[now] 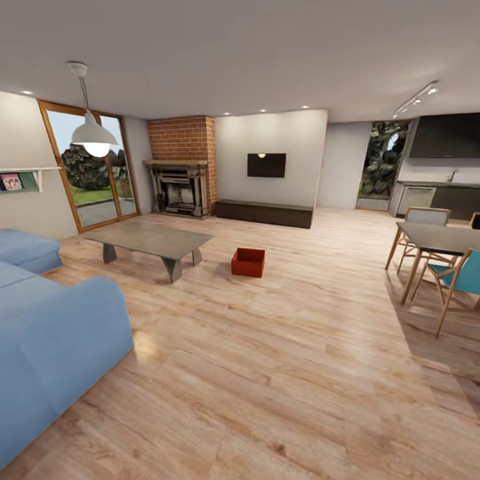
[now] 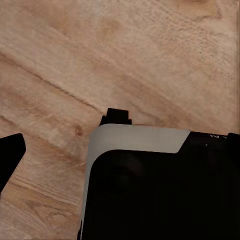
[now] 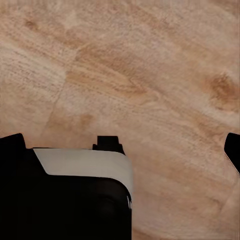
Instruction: Move the two storage containers from the living room to the garage. In the garage, place one container on the floor and stack the other container on top of it (either order is fine).
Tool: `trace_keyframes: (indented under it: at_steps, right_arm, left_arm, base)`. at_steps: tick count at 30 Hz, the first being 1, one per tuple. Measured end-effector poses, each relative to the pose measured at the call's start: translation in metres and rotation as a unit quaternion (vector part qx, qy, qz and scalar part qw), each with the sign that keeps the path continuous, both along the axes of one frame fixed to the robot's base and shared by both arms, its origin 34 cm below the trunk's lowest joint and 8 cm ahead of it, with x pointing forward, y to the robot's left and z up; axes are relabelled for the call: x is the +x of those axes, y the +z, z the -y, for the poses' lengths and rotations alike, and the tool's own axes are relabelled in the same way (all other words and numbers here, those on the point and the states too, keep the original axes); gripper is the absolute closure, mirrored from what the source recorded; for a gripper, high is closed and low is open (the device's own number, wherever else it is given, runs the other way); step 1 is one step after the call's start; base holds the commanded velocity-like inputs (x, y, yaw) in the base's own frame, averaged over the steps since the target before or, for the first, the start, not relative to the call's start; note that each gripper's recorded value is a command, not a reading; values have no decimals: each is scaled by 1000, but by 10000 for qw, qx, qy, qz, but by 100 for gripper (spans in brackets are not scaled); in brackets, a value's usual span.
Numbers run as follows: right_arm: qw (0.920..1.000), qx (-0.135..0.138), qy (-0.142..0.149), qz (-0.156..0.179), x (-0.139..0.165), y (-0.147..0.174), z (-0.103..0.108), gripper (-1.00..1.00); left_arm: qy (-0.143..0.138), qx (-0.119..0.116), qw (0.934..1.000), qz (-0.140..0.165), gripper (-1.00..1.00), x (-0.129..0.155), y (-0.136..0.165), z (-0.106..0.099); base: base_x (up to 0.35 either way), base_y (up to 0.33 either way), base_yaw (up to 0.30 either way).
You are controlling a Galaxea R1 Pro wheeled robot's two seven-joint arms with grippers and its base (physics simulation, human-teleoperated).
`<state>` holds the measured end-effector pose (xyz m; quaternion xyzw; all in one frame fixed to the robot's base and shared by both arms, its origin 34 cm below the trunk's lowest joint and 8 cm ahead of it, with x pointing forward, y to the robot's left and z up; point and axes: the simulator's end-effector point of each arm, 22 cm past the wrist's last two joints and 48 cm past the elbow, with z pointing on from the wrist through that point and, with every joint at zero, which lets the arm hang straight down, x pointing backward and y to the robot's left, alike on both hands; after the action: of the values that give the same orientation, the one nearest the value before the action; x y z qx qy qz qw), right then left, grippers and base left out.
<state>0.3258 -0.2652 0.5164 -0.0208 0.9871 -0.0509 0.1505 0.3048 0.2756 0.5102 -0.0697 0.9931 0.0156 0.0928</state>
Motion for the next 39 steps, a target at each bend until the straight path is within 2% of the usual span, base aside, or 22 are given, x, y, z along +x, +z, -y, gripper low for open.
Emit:
trace_keyframes:
  at_steps: [39]
  right_arm:
    - [10000, -7, 17, 2, 0, 0, 1, -100]
  left_arm:
    - [-2, 0, 10000, 0, -100, 0, 0, 0]
  base:
    - [323, 0, 0]
